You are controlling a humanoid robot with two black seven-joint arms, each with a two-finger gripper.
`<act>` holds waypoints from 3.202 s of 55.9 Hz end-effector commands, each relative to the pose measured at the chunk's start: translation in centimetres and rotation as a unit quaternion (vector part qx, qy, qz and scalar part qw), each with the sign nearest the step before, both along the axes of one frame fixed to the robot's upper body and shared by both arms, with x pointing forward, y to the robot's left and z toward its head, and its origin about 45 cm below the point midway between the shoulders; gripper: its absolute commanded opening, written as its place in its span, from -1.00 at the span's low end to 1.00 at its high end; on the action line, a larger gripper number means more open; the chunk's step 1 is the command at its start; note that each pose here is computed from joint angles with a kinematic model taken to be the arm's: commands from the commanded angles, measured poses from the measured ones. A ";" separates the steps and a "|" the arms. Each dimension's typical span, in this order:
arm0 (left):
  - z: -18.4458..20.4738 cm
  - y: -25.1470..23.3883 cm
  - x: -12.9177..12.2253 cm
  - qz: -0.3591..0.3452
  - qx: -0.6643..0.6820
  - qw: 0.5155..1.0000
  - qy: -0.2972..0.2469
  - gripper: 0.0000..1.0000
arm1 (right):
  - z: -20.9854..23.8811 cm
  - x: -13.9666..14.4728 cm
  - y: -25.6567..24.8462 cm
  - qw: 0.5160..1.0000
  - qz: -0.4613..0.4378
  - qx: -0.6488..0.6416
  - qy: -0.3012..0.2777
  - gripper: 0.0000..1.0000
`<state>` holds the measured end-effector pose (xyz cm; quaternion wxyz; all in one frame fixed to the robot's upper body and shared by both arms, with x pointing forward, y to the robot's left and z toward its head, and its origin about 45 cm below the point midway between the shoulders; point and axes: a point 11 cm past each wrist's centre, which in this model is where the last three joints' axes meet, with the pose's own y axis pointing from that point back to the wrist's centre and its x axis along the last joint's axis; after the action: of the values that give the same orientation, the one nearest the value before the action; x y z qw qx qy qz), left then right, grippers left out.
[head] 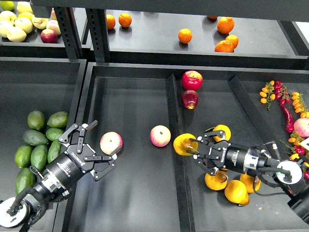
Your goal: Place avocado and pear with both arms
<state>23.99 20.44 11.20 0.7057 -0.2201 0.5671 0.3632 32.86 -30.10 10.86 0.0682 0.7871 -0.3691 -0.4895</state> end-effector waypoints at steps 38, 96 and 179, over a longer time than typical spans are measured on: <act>-0.1 -0.2 -0.1 -0.003 0.000 1.000 0.002 0.99 | 1.2 -9.8 -8.2 0.996 -0.001 -0.052 0.072 -0.48; -0.2 -0.5 -0.2 -0.008 0.000 1.000 0.002 0.99 | -8.5 -14.8 -4.6 0.986 -0.005 -0.053 0.157 -0.39; -0.4 -0.9 -0.8 -0.015 -0.003 1.000 0.006 0.99 | 2.7 -7.2 -10.1 0.994 0.007 -0.108 0.034 0.97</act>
<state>23.25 19.58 10.77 0.7065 -0.2122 0.5756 0.3530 23.41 -40.11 11.51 0.1931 0.7480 -0.4048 -0.4892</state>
